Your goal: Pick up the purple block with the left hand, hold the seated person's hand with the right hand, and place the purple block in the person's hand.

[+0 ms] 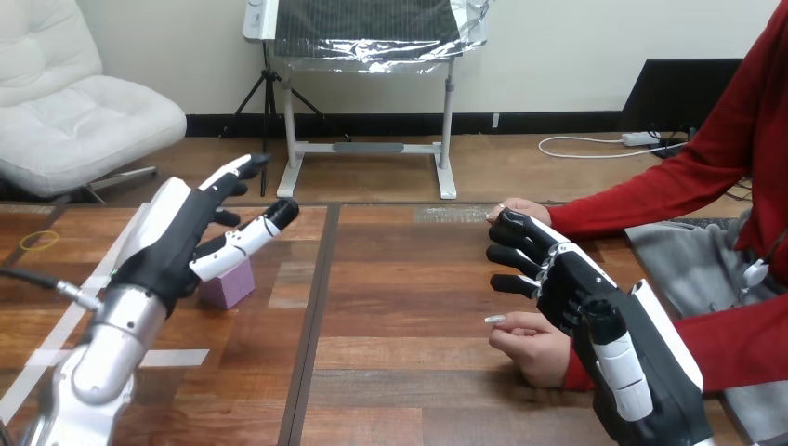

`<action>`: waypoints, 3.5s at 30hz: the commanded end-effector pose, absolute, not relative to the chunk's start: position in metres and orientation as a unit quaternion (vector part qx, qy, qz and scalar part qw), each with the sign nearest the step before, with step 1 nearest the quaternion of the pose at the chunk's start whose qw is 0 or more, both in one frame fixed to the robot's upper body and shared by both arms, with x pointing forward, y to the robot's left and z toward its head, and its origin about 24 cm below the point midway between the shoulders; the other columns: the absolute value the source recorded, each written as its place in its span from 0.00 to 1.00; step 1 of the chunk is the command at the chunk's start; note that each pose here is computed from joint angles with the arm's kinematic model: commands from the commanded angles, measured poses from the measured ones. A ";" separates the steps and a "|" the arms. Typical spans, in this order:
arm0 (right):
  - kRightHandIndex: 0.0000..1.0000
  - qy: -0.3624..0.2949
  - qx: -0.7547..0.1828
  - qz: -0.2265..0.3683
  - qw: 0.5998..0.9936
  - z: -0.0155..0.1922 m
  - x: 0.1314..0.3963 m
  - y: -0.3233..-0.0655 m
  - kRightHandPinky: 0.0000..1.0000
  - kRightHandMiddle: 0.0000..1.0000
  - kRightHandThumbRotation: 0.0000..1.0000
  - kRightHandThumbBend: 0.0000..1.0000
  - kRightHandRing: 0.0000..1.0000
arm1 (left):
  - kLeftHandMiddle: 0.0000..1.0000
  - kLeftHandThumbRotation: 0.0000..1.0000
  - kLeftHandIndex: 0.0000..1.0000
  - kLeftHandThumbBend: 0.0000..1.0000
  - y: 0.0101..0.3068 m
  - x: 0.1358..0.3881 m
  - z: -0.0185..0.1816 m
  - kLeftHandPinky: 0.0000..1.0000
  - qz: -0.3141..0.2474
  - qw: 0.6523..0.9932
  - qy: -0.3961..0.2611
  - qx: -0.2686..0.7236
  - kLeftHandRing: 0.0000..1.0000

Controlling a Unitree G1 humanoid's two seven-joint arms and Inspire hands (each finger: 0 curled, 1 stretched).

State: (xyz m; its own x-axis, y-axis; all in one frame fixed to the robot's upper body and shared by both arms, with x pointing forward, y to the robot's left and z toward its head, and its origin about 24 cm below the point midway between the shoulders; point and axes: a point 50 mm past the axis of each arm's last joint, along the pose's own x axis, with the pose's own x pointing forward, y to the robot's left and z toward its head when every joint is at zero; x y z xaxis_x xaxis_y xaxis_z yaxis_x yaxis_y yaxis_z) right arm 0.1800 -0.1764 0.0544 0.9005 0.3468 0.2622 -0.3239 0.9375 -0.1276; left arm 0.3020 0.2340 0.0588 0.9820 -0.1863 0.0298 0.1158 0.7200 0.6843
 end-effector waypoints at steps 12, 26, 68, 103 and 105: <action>0.88 -0.185 -0.055 0.172 0.966 0.073 0.191 -0.178 0.81 0.89 1.00 0.84 0.87 | 0.91 0.77 0.90 0.59 0.238 0.338 0.071 0.74 -0.081 0.897 -0.031 0.434 0.89; 0.88 -0.189 -0.056 0.176 0.965 0.074 0.192 -0.178 0.80 0.88 1.00 0.84 0.86 | 0.90 0.70 0.90 0.59 0.241 0.347 0.062 0.74 -0.078 0.882 0.014 0.465 0.89; 0.88 -0.188 -0.062 0.178 0.964 0.074 0.192 -0.180 0.80 0.88 1.00 0.84 0.86 | 0.93 0.63 0.91 0.54 0.250 0.357 0.057 0.80 -0.050 0.869 0.065 0.487 0.91; 0.87 -0.191 -0.063 0.182 0.962 0.075 0.195 -0.181 0.79 0.87 1.00 0.85 0.85 | 0.87 0.71 0.85 0.63 0.250 0.366 0.059 0.77 -0.062 0.768 0.112 0.627 0.86; 0.87 -0.192 -0.062 0.183 0.962 0.075 0.195 -0.181 0.79 0.87 1.00 0.85 0.85 | 0.85 0.71 0.84 0.64 0.249 0.366 0.060 0.77 -0.064 0.756 0.113 0.642 0.84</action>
